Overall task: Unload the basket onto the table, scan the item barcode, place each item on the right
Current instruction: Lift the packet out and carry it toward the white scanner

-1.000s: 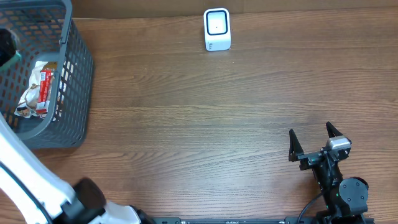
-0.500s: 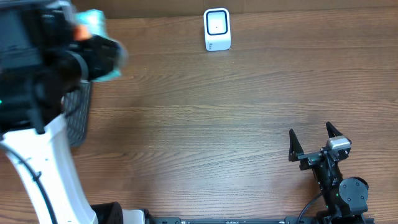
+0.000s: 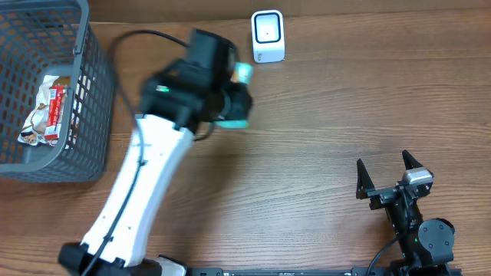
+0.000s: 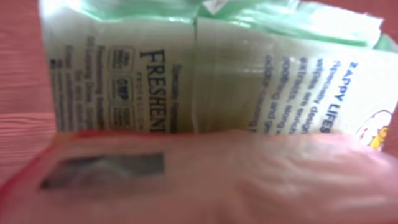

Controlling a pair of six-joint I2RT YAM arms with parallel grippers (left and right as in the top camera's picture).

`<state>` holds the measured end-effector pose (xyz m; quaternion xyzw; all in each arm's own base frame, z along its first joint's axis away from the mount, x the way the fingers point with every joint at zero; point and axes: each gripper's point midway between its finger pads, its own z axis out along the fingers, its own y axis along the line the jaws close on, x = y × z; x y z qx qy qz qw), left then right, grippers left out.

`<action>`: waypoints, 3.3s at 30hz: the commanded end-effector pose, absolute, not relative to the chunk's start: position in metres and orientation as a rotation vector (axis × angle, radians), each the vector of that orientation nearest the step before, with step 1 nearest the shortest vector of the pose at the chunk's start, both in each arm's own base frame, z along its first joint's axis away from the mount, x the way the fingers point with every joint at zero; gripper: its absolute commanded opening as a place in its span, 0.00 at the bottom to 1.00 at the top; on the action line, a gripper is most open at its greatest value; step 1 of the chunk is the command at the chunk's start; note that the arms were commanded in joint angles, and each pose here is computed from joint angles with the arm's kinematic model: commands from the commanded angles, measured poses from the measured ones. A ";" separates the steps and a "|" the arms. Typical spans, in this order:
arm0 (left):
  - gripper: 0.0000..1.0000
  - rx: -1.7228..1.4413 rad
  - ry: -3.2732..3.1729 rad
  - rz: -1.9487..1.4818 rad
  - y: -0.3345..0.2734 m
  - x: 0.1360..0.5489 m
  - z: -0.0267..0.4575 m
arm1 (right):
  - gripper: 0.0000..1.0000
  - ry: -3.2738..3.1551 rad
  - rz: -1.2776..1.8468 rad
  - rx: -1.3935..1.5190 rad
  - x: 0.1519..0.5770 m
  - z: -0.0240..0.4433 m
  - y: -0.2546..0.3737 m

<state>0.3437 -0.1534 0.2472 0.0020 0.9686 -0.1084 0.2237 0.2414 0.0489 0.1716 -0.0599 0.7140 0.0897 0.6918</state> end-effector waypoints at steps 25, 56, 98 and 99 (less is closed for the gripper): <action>0.32 -0.057 2.741 -0.258 -0.209 0.322 0.076 | 1.00 1.593 0.194 -0.129 0.242 0.170 0.048; 0.35 0.006 2.720 -0.248 -0.228 0.322 0.066 | 1.00 1.592 0.194 -0.129 0.242 0.170 0.048; 1.00 0.027 2.804 -0.218 -0.233 0.320 0.028 | 1.00 1.593 0.194 -0.129 0.242 0.170 0.048; 1.00 0.027 2.799 -0.223 -0.235 0.321 0.031 | 1.00 1.592 0.194 -0.129 0.242 0.170 0.048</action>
